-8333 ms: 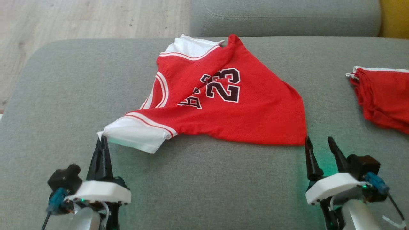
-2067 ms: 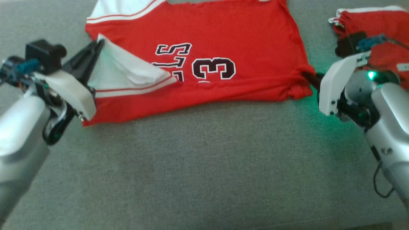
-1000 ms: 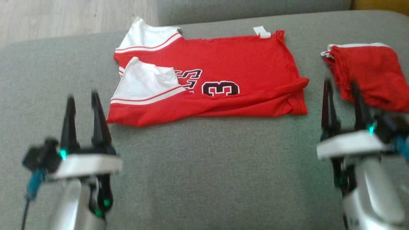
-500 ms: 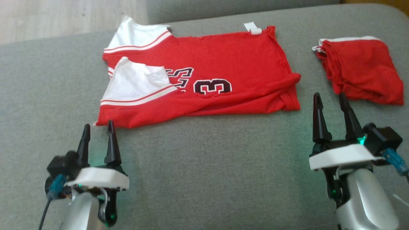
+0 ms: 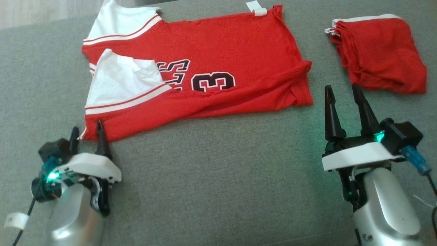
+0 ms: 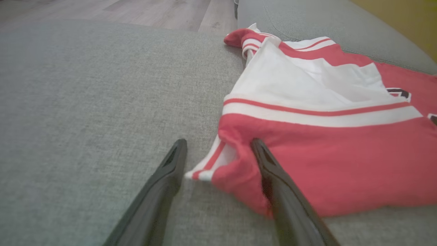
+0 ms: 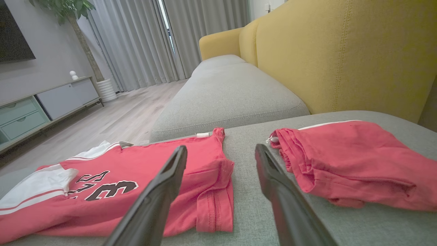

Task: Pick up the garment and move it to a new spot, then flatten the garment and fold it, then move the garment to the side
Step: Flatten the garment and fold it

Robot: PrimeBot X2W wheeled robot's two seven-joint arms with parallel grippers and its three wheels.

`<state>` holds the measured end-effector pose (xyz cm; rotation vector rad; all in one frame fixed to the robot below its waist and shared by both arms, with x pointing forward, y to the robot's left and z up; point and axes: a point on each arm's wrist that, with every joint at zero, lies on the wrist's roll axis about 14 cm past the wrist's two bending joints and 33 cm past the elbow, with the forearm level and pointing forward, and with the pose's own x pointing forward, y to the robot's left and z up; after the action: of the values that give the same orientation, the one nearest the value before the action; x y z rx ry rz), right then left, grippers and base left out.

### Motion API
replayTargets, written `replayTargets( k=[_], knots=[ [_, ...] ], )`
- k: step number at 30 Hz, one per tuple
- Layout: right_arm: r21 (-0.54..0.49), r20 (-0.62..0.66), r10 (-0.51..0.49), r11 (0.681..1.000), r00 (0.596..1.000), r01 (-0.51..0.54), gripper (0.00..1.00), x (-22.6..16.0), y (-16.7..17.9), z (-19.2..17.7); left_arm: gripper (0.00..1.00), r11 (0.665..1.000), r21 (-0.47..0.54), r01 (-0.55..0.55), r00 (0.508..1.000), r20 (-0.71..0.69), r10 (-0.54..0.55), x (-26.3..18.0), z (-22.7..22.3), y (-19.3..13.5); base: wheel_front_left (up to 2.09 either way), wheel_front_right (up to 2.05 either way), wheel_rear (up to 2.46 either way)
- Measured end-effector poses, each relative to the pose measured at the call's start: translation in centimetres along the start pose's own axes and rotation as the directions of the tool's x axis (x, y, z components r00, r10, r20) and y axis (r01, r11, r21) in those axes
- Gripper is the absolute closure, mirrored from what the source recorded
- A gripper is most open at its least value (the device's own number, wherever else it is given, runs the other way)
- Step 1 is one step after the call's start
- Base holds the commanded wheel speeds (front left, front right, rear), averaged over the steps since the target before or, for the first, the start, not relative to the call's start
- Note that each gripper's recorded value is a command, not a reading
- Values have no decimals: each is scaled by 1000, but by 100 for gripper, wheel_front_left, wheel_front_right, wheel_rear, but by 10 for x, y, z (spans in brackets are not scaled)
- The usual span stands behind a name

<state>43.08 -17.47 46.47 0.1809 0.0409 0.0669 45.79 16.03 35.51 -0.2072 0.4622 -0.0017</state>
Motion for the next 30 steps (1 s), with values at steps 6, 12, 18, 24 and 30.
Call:
replayTargets(
  k=[6,12,18,24,30],
  knots=[
    [3,-72,-10,1000,997,10,0,-3,-3,-20,100,1000,0,10,999,30,-10,6,9,-1,0,0,0],
    [20,-216,-33,999,976,39,0,1,-10,-48,100,997,-7,73,984,165,-71,2,47,-12,0,0,0],
    [80,-313,-3,996,950,30,0,16,2,-68,100,991,24,132,935,328,-133,-12,95,-29,0,0,0],
    [111,-429,22,993,903,29,0,26,12,-95,100,990,37,139,942,302,-143,-22,78,-27,0,0,0],
    [94,-476,32,995,879,14,0,41,16,-100,100,991,29,129,944,303,-131,-24,77,-22,0,0,0]
  ],
)
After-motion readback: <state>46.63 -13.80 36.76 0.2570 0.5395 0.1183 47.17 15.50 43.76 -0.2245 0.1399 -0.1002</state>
